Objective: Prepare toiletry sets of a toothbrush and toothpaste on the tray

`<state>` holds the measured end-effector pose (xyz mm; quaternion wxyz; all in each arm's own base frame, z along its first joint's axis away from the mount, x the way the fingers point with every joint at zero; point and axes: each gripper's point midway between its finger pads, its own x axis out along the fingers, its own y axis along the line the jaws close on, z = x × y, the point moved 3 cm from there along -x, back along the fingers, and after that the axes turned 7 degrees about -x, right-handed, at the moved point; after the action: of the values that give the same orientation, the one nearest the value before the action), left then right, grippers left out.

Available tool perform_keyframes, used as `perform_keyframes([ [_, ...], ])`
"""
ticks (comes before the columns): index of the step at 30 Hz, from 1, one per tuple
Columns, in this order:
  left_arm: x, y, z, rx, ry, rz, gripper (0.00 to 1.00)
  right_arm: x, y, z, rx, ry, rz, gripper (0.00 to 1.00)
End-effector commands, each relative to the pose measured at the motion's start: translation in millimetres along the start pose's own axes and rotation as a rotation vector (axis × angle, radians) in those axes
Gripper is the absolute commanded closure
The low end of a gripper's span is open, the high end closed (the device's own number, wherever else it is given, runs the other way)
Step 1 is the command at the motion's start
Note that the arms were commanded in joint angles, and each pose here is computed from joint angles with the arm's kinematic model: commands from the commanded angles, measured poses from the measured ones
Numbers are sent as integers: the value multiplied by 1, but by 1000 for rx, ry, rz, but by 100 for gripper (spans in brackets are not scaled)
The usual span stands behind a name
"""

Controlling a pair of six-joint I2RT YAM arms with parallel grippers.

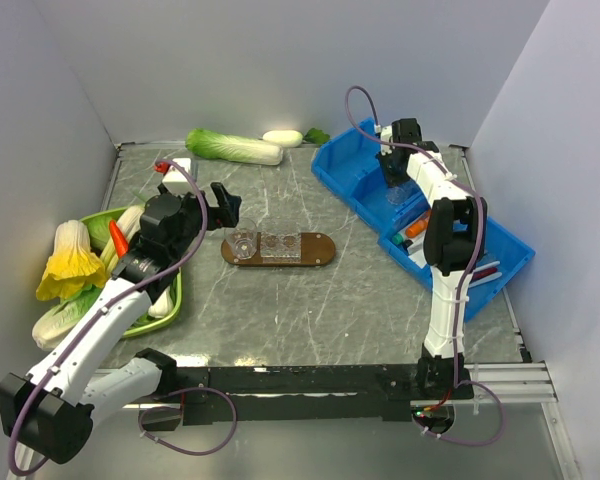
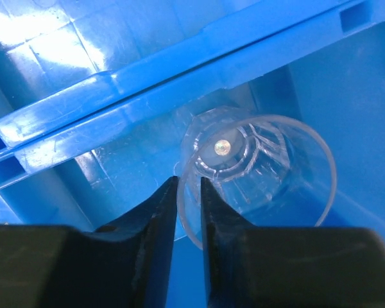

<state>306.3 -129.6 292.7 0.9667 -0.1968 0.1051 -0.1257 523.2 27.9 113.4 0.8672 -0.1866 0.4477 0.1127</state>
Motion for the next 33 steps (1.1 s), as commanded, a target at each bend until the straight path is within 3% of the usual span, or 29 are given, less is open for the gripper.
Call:
perform_keyframes([
  [1, -1, -9, 16, -6, -41, -35, 3, -11, -11, 13, -11, -55, -19, 85],
  [2, -1, -9, 17, -7, -42, -33, 3, -11, -10, 14, -12, -57, -19, 93],
  [5, -1, -10, 17, -7, -42, -37, 3, -13, -10, 16, -14, -69, -12, 100],
  [33, -5, -11, 20, -8, -55, -46, 3, -120, -9, 52, 16, -281, -55, 100],
])
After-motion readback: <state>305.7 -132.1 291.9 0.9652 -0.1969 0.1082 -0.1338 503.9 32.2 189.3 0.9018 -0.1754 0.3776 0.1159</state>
